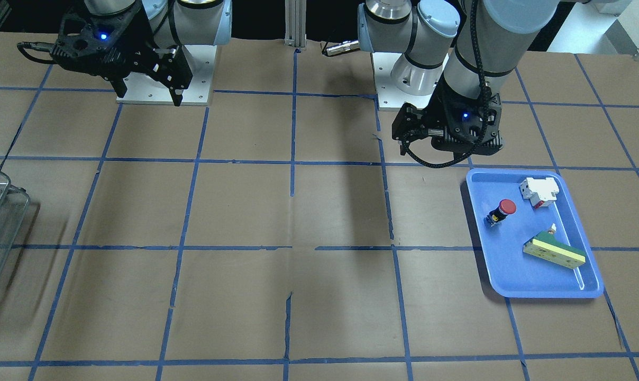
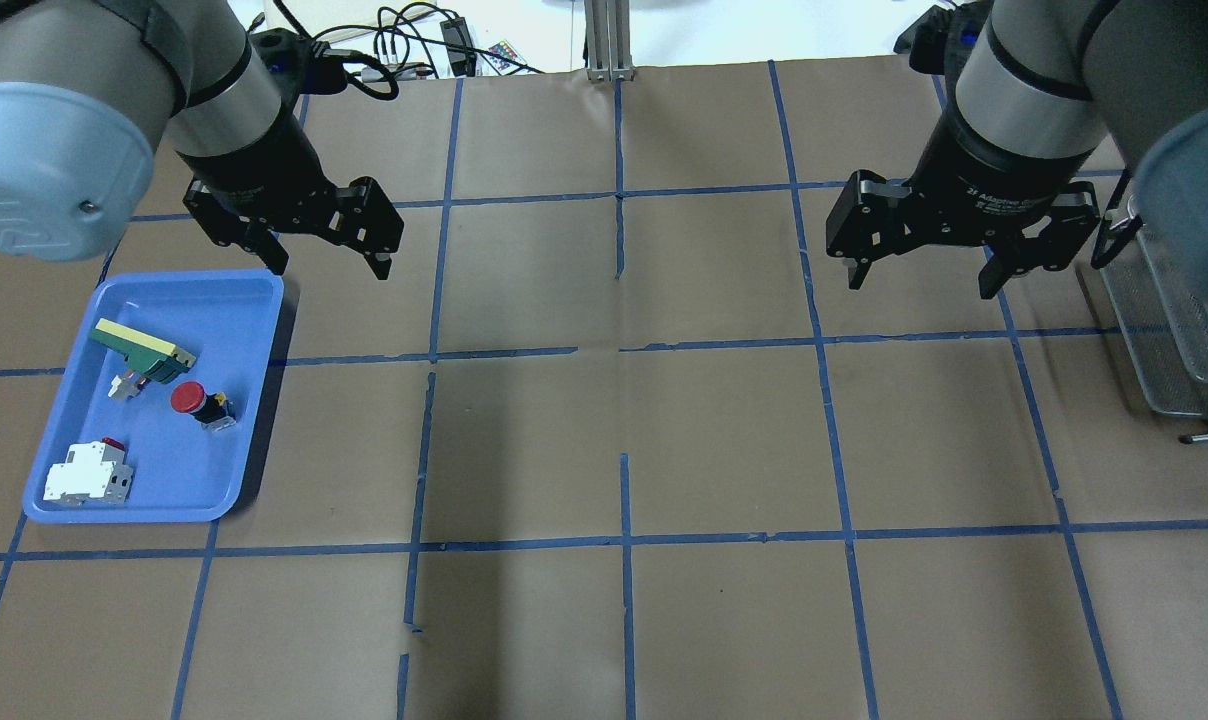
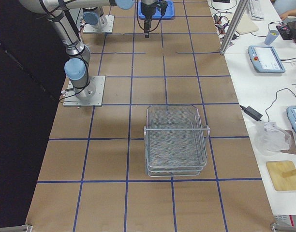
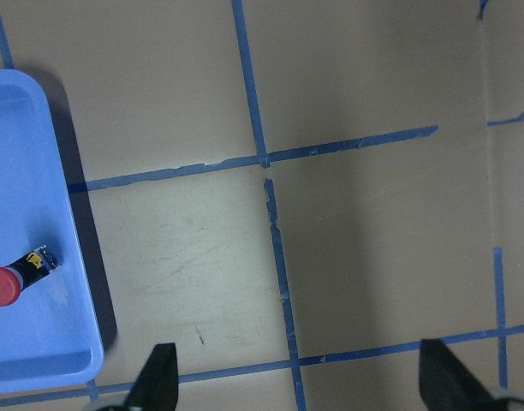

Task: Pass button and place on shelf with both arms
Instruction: 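Lower the left gripper over the red push button in the blue tray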

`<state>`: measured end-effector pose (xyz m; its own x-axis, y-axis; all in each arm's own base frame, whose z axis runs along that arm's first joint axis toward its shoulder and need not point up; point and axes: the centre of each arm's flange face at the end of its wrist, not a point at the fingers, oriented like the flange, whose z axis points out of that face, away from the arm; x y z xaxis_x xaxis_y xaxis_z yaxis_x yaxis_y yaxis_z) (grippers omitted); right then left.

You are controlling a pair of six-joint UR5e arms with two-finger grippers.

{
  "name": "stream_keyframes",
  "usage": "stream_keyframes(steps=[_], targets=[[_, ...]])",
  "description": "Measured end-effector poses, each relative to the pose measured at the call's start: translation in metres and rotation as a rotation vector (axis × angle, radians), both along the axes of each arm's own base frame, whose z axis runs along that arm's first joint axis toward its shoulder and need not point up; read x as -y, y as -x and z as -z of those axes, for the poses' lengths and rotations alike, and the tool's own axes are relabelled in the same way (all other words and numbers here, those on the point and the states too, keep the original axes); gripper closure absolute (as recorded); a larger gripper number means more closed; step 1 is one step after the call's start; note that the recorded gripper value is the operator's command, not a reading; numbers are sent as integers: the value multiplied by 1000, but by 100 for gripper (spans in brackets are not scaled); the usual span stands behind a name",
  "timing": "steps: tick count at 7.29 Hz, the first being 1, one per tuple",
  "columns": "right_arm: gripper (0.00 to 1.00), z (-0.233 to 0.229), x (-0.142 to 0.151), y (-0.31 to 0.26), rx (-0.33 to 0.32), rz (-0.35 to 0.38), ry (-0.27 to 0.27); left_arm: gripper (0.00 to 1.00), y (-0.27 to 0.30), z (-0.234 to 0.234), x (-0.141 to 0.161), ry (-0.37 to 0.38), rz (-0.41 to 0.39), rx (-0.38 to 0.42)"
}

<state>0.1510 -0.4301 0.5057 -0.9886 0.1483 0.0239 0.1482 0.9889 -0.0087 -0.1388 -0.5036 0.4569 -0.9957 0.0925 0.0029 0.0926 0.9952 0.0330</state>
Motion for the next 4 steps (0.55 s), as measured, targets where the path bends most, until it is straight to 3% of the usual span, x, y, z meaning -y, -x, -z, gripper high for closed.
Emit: stream_keyframes(steps=[2,4], targets=[[0,0,0,0,1,2,2,0,-4,4,0,-7,-3,1],[0,-1,1,0,2,3,9,0,-49,26,14,-28,-55,0]])
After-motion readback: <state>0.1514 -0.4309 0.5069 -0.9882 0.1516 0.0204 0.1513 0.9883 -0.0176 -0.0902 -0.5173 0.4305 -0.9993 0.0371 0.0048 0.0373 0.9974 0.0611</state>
